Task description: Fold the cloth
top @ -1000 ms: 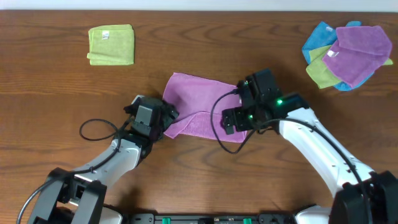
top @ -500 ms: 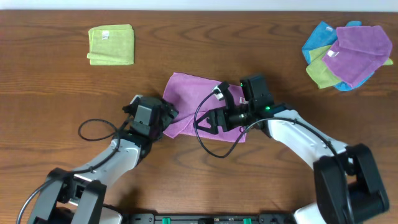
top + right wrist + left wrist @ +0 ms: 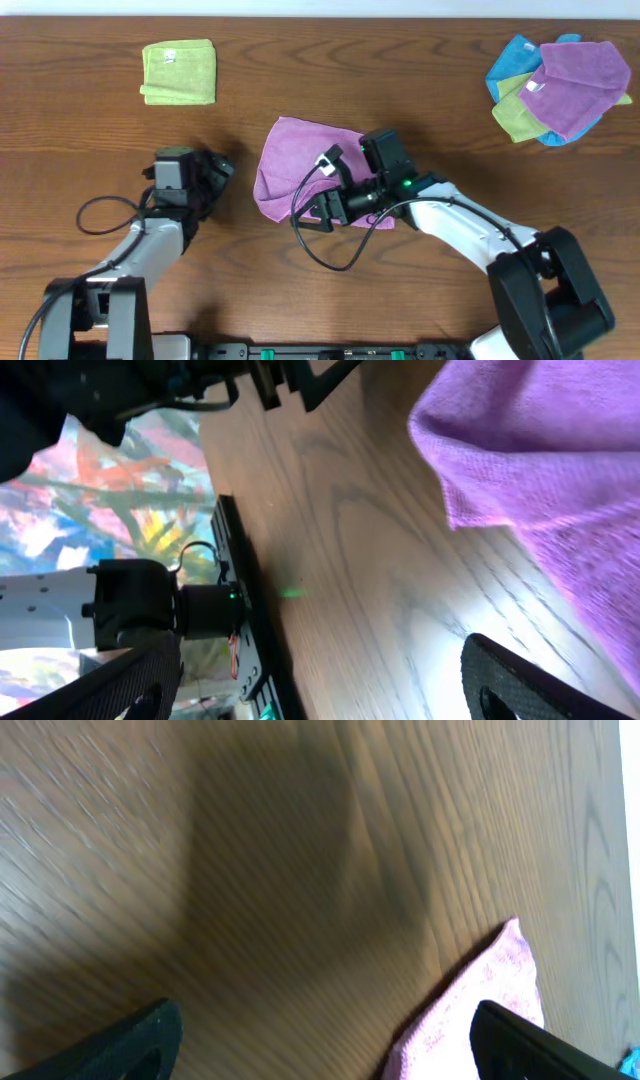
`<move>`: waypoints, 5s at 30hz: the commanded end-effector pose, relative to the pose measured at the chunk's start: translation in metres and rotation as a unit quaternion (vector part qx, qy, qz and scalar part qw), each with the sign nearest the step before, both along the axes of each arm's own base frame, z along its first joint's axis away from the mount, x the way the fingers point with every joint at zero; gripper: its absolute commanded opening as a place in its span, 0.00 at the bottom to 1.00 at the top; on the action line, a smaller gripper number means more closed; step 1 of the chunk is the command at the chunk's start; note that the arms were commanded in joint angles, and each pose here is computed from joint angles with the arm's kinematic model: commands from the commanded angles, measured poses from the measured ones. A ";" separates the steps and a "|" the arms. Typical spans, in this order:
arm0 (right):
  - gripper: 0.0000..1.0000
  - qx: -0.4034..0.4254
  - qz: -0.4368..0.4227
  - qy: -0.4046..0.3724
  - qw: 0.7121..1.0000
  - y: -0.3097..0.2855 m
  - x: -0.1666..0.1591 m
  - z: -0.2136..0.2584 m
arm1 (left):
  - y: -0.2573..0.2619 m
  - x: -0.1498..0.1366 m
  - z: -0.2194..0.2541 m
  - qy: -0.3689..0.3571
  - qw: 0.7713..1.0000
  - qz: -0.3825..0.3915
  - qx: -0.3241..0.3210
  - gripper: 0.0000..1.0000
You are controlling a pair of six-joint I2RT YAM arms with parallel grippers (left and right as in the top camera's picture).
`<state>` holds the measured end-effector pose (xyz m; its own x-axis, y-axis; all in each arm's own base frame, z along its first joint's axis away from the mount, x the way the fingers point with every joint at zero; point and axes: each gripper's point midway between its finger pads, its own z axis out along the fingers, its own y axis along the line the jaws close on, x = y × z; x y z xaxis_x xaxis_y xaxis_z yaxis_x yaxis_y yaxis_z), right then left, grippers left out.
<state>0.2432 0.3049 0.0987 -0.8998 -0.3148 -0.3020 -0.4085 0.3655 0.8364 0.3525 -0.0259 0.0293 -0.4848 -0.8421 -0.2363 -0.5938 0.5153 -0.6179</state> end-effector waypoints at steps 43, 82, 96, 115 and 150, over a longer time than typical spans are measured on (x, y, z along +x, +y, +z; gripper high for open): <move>0.89 -0.038 -0.251 -0.089 0.963 0.041 0.102 -0.043 | 0.025 -0.011 0.009 -0.026 0.991 -0.128 -0.024 0.95; 0.87 -0.030 -0.368 -0.062 0.927 0.012 0.153 -0.026 | -0.020 -0.070 -0.007 0.074 0.969 -0.202 -0.124 0.96; 0.99 -0.153 -0.369 -0.118 0.909 -0.083 0.155 -0.004 | -0.105 -0.068 0.031 0.028 0.925 -0.300 -0.233 0.96; 0.99 -0.258 -0.329 -0.018 0.908 -0.096 0.099 -0.049 | -0.157 -0.069 0.031 0.041 0.923 -0.318 -0.212 0.95; 0.59 -0.382 -0.291 -0.063 0.875 -0.143 0.074 -0.093 | -0.152 -0.044 0.011 0.012 0.962 -0.259 -0.080 0.95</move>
<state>0.3204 0.1668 0.0131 -0.9487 0.0729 -0.3076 -0.0097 0.9658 0.2591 0.3107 -0.1774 0.0459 -0.8592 -0.4980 -0.1173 -0.2741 0.6415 -0.7165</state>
